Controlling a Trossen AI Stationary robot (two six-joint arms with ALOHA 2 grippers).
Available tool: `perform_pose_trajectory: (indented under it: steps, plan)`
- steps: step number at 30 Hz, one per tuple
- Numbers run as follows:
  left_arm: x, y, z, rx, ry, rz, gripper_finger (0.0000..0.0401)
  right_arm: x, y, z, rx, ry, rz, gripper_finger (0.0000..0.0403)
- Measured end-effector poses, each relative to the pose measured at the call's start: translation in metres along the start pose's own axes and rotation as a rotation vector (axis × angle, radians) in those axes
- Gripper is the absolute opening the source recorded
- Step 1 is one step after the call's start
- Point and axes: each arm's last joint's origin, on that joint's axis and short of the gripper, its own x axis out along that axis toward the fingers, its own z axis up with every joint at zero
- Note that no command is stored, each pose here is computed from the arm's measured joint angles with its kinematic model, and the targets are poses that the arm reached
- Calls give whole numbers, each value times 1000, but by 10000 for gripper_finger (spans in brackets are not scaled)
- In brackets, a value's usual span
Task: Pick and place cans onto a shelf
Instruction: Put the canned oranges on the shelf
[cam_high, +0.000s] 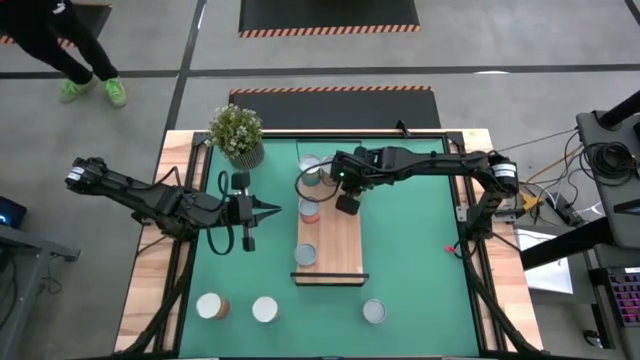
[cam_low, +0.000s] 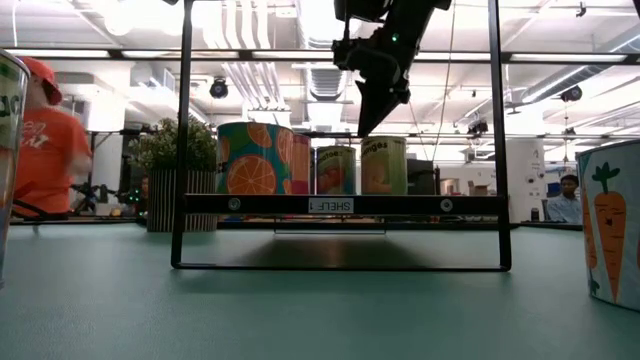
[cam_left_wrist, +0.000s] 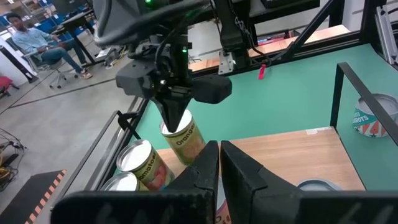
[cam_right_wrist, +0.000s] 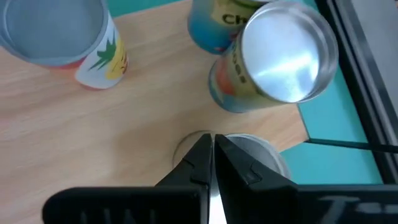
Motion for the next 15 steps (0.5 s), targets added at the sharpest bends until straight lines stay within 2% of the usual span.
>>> perform_pose_trajectory:
  steps: [7, 15]
  plan:
    - [0, 0, 0, 0, 0, 0, 0, -14, -2, 4, -38, 9, -2, 9]
    - [0, 0, 0, 0, 0, 0, 0, -9, -3, -1, -66, 52, -6, 9]
